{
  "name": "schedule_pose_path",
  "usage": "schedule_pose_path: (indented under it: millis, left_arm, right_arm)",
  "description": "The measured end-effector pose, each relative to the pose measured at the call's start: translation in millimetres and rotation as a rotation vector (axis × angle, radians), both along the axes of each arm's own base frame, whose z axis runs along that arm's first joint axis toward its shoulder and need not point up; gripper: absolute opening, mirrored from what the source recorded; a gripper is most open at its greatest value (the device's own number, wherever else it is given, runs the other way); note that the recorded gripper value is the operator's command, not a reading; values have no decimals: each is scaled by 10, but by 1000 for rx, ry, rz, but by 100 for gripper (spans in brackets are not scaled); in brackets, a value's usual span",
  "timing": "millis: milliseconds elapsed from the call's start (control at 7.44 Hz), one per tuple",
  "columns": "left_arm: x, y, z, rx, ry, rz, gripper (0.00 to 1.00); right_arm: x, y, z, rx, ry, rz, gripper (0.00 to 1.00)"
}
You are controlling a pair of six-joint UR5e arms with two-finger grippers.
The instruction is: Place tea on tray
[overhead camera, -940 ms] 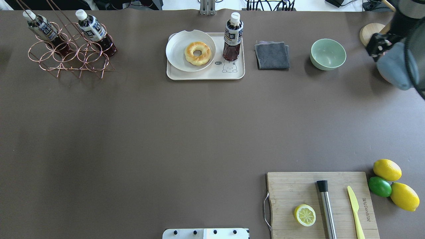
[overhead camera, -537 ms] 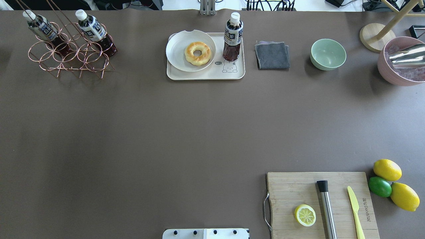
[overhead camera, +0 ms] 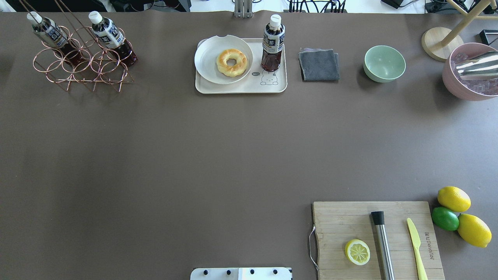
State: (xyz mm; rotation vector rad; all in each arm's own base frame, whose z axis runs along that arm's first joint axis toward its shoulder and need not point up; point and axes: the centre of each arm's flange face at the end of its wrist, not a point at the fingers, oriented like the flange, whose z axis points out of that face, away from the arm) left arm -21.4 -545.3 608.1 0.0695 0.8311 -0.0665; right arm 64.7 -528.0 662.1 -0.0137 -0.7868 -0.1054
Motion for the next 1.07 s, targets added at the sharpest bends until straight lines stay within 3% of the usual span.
schedule_pose_path:
  millis: [1075]
  left_arm:
    - [-139,77,73,-7,-1,-19,97]
  right_arm:
    - [162,-22,-146,20,2,44,100]
